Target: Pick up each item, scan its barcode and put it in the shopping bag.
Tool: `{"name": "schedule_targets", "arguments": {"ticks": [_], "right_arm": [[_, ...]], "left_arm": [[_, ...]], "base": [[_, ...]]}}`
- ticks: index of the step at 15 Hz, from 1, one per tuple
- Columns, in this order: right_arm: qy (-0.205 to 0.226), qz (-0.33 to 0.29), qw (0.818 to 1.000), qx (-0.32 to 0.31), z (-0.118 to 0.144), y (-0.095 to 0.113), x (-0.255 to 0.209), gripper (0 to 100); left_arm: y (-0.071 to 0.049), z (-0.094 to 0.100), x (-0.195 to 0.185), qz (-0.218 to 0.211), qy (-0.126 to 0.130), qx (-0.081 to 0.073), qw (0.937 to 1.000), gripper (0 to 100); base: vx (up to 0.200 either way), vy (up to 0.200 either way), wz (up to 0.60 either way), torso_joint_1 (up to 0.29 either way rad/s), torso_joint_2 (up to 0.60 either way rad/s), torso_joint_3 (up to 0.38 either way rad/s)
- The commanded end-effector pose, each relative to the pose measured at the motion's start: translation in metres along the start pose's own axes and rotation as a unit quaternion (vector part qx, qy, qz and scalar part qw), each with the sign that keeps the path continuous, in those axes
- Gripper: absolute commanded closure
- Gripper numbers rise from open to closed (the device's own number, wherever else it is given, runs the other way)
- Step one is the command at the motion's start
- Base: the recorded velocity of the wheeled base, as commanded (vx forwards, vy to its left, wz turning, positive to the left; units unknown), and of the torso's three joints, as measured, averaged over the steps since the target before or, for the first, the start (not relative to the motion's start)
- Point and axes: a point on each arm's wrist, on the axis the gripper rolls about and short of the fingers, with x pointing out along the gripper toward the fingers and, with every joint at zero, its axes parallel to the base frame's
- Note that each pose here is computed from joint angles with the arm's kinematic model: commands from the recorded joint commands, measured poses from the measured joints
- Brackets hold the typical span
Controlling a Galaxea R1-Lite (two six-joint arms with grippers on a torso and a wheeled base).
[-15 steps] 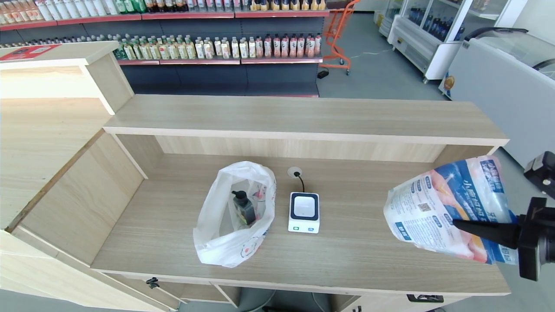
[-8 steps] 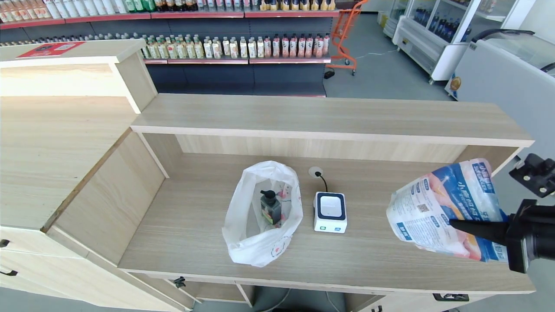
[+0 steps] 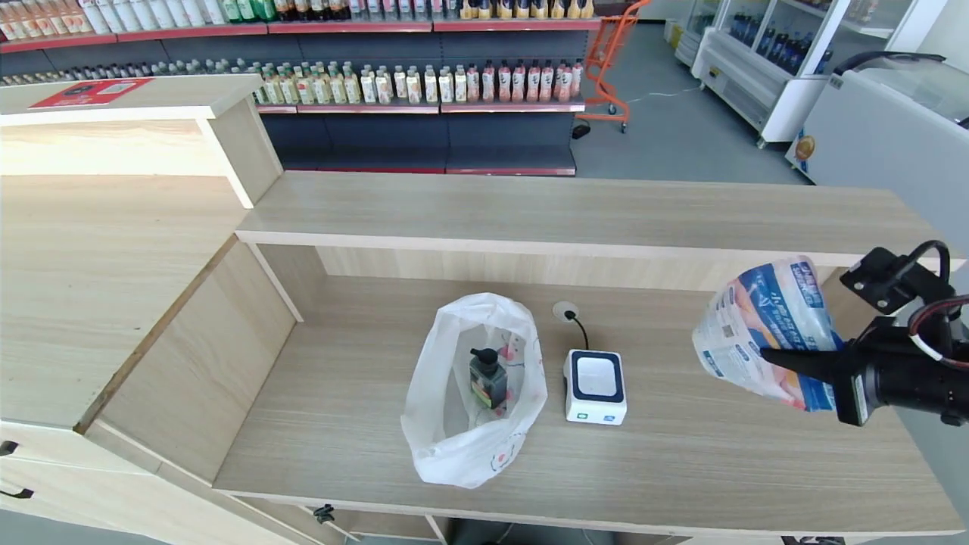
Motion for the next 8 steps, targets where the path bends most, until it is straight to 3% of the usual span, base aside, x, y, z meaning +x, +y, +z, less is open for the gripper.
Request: {"name": "schedule_targets", "arguments": {"ticks": [1,5,8], "right_arm": [[0.027,0.007,1.000,-0.004,-0.005,-0.011,0.024,100],[0.045,0.015,0.999,-0.025,-0.005,-0.022,0.051,100],[0.059,0.042,0.993,-0.088,-0.011,-0.019,0.069,100]], "left_arm": [[0.000,0.000,0.000,0.000,0.000,0.000,1.0000,0],[0.000,0.000,0.000,0.001,0.000,-0.002,1.0000,0],[0.000,0.000,0.000,0.001,0.000,-0.002,1.0000,0]], "base": [[0.200,0.200,0.00,0.017,0.02,0.002],[0.000,0.000,0.00,0.000,0.00,0.000],[0.000,0.000,0.00,0.000,0.00,0.000]]}}
